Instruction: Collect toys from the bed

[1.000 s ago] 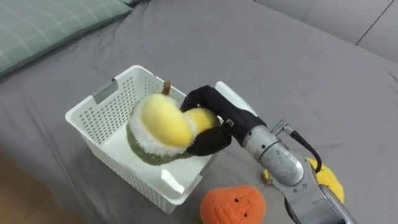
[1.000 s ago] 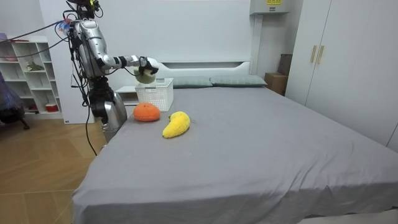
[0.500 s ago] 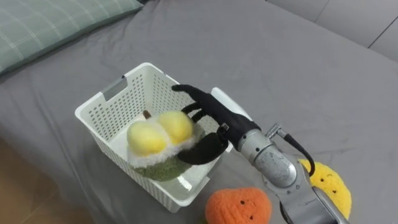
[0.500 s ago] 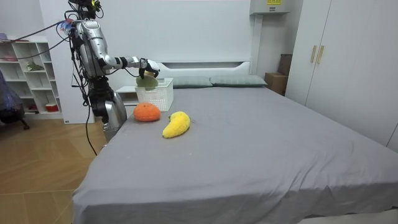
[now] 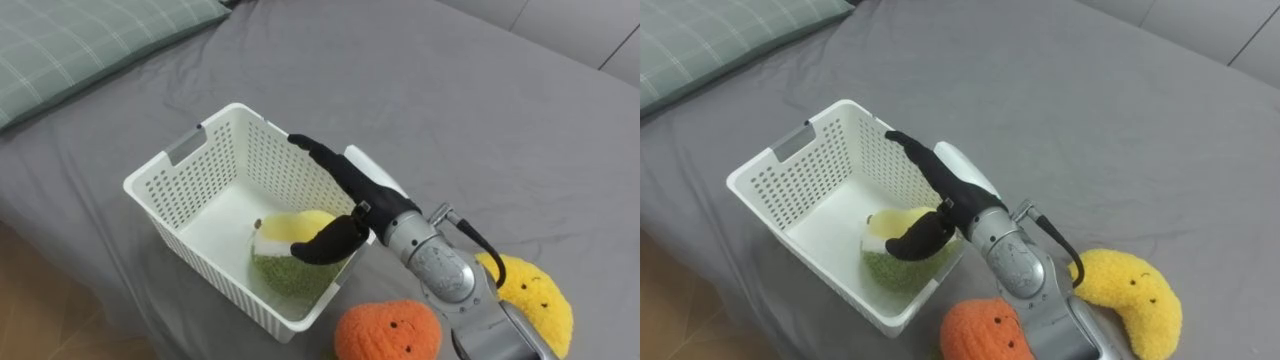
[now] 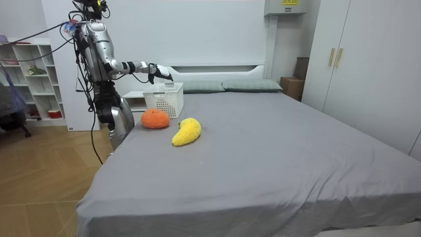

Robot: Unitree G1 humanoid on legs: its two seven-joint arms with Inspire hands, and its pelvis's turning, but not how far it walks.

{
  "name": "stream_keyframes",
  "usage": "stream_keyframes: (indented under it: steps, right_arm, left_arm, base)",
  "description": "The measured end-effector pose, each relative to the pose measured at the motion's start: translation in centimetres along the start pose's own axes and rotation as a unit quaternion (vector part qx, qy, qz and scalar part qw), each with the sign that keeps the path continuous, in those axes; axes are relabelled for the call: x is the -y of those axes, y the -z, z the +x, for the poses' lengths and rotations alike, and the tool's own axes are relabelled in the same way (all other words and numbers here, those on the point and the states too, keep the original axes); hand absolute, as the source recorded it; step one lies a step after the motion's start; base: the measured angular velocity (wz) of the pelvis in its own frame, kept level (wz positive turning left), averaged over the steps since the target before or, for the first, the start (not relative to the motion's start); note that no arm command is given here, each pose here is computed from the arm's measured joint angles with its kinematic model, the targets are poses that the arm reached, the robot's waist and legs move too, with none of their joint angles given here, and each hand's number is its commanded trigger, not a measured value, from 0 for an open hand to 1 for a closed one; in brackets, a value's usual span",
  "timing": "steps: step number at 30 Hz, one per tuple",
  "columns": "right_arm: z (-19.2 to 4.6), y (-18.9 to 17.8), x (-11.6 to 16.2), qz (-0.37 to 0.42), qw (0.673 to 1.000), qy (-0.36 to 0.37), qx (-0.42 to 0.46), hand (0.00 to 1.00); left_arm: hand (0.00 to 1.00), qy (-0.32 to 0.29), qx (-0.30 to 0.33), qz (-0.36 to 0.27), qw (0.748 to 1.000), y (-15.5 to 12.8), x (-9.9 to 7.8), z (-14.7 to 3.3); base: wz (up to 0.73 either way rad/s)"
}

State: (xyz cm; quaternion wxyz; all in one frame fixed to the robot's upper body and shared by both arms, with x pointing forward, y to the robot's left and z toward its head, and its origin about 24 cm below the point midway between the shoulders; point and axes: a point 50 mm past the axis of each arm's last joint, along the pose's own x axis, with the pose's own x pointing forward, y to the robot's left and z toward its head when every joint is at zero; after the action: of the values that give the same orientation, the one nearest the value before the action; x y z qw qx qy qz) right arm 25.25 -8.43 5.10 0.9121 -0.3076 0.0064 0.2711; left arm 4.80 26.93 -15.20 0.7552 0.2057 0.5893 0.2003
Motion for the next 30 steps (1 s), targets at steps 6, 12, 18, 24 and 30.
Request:
stream_keyframes:
  steps: [6, 12, 18, 24, 30]
  right_arm:
    - [-0.1, 0.1, 0.1, 0.005, 1.0, 0.0, -0.001, 0.0]
    - [-0.3, 0.4, 0.7, 0.032, 0.999, 0.012, 0.007, 0.0]
    - [-0.8, 1.1, 2.6, 0.046, 0.996, 0.08, -0.001, 0.0]
    - [-2.0, 2.7, 6.2, 0.067, 0.979, 0.193, -0.019, 0.0]
    - [-3.5, 4.4, 6.9, 0.078, 0.966, 0.241, -0.047, 0.0]
  left_arm:
    - [0.0, -0.007, 0.001, 0.0, 1.0, -0.1, -0.1, 0.0]
    - [0.0, -0.012, 0.012, -0.004, 1.0, -0.6, -0.2, 0.0]
    - [0.0, -0.01, 0.015, -0.011, 1.0, -0.6, 0.0, 0.0]
    - [0.0, -0.025, 0.005, -0.041, 0.999, -0.2, -0.8, 0.1]
    - [0.0, -0.029, -0.003, -0.042, 0.999, 0.4, -1.1, 0.1]
  base:
    - [-0.01]
    - [-0.04]
    - [-0.03]
    - [-0.08]
    - [-0.1]
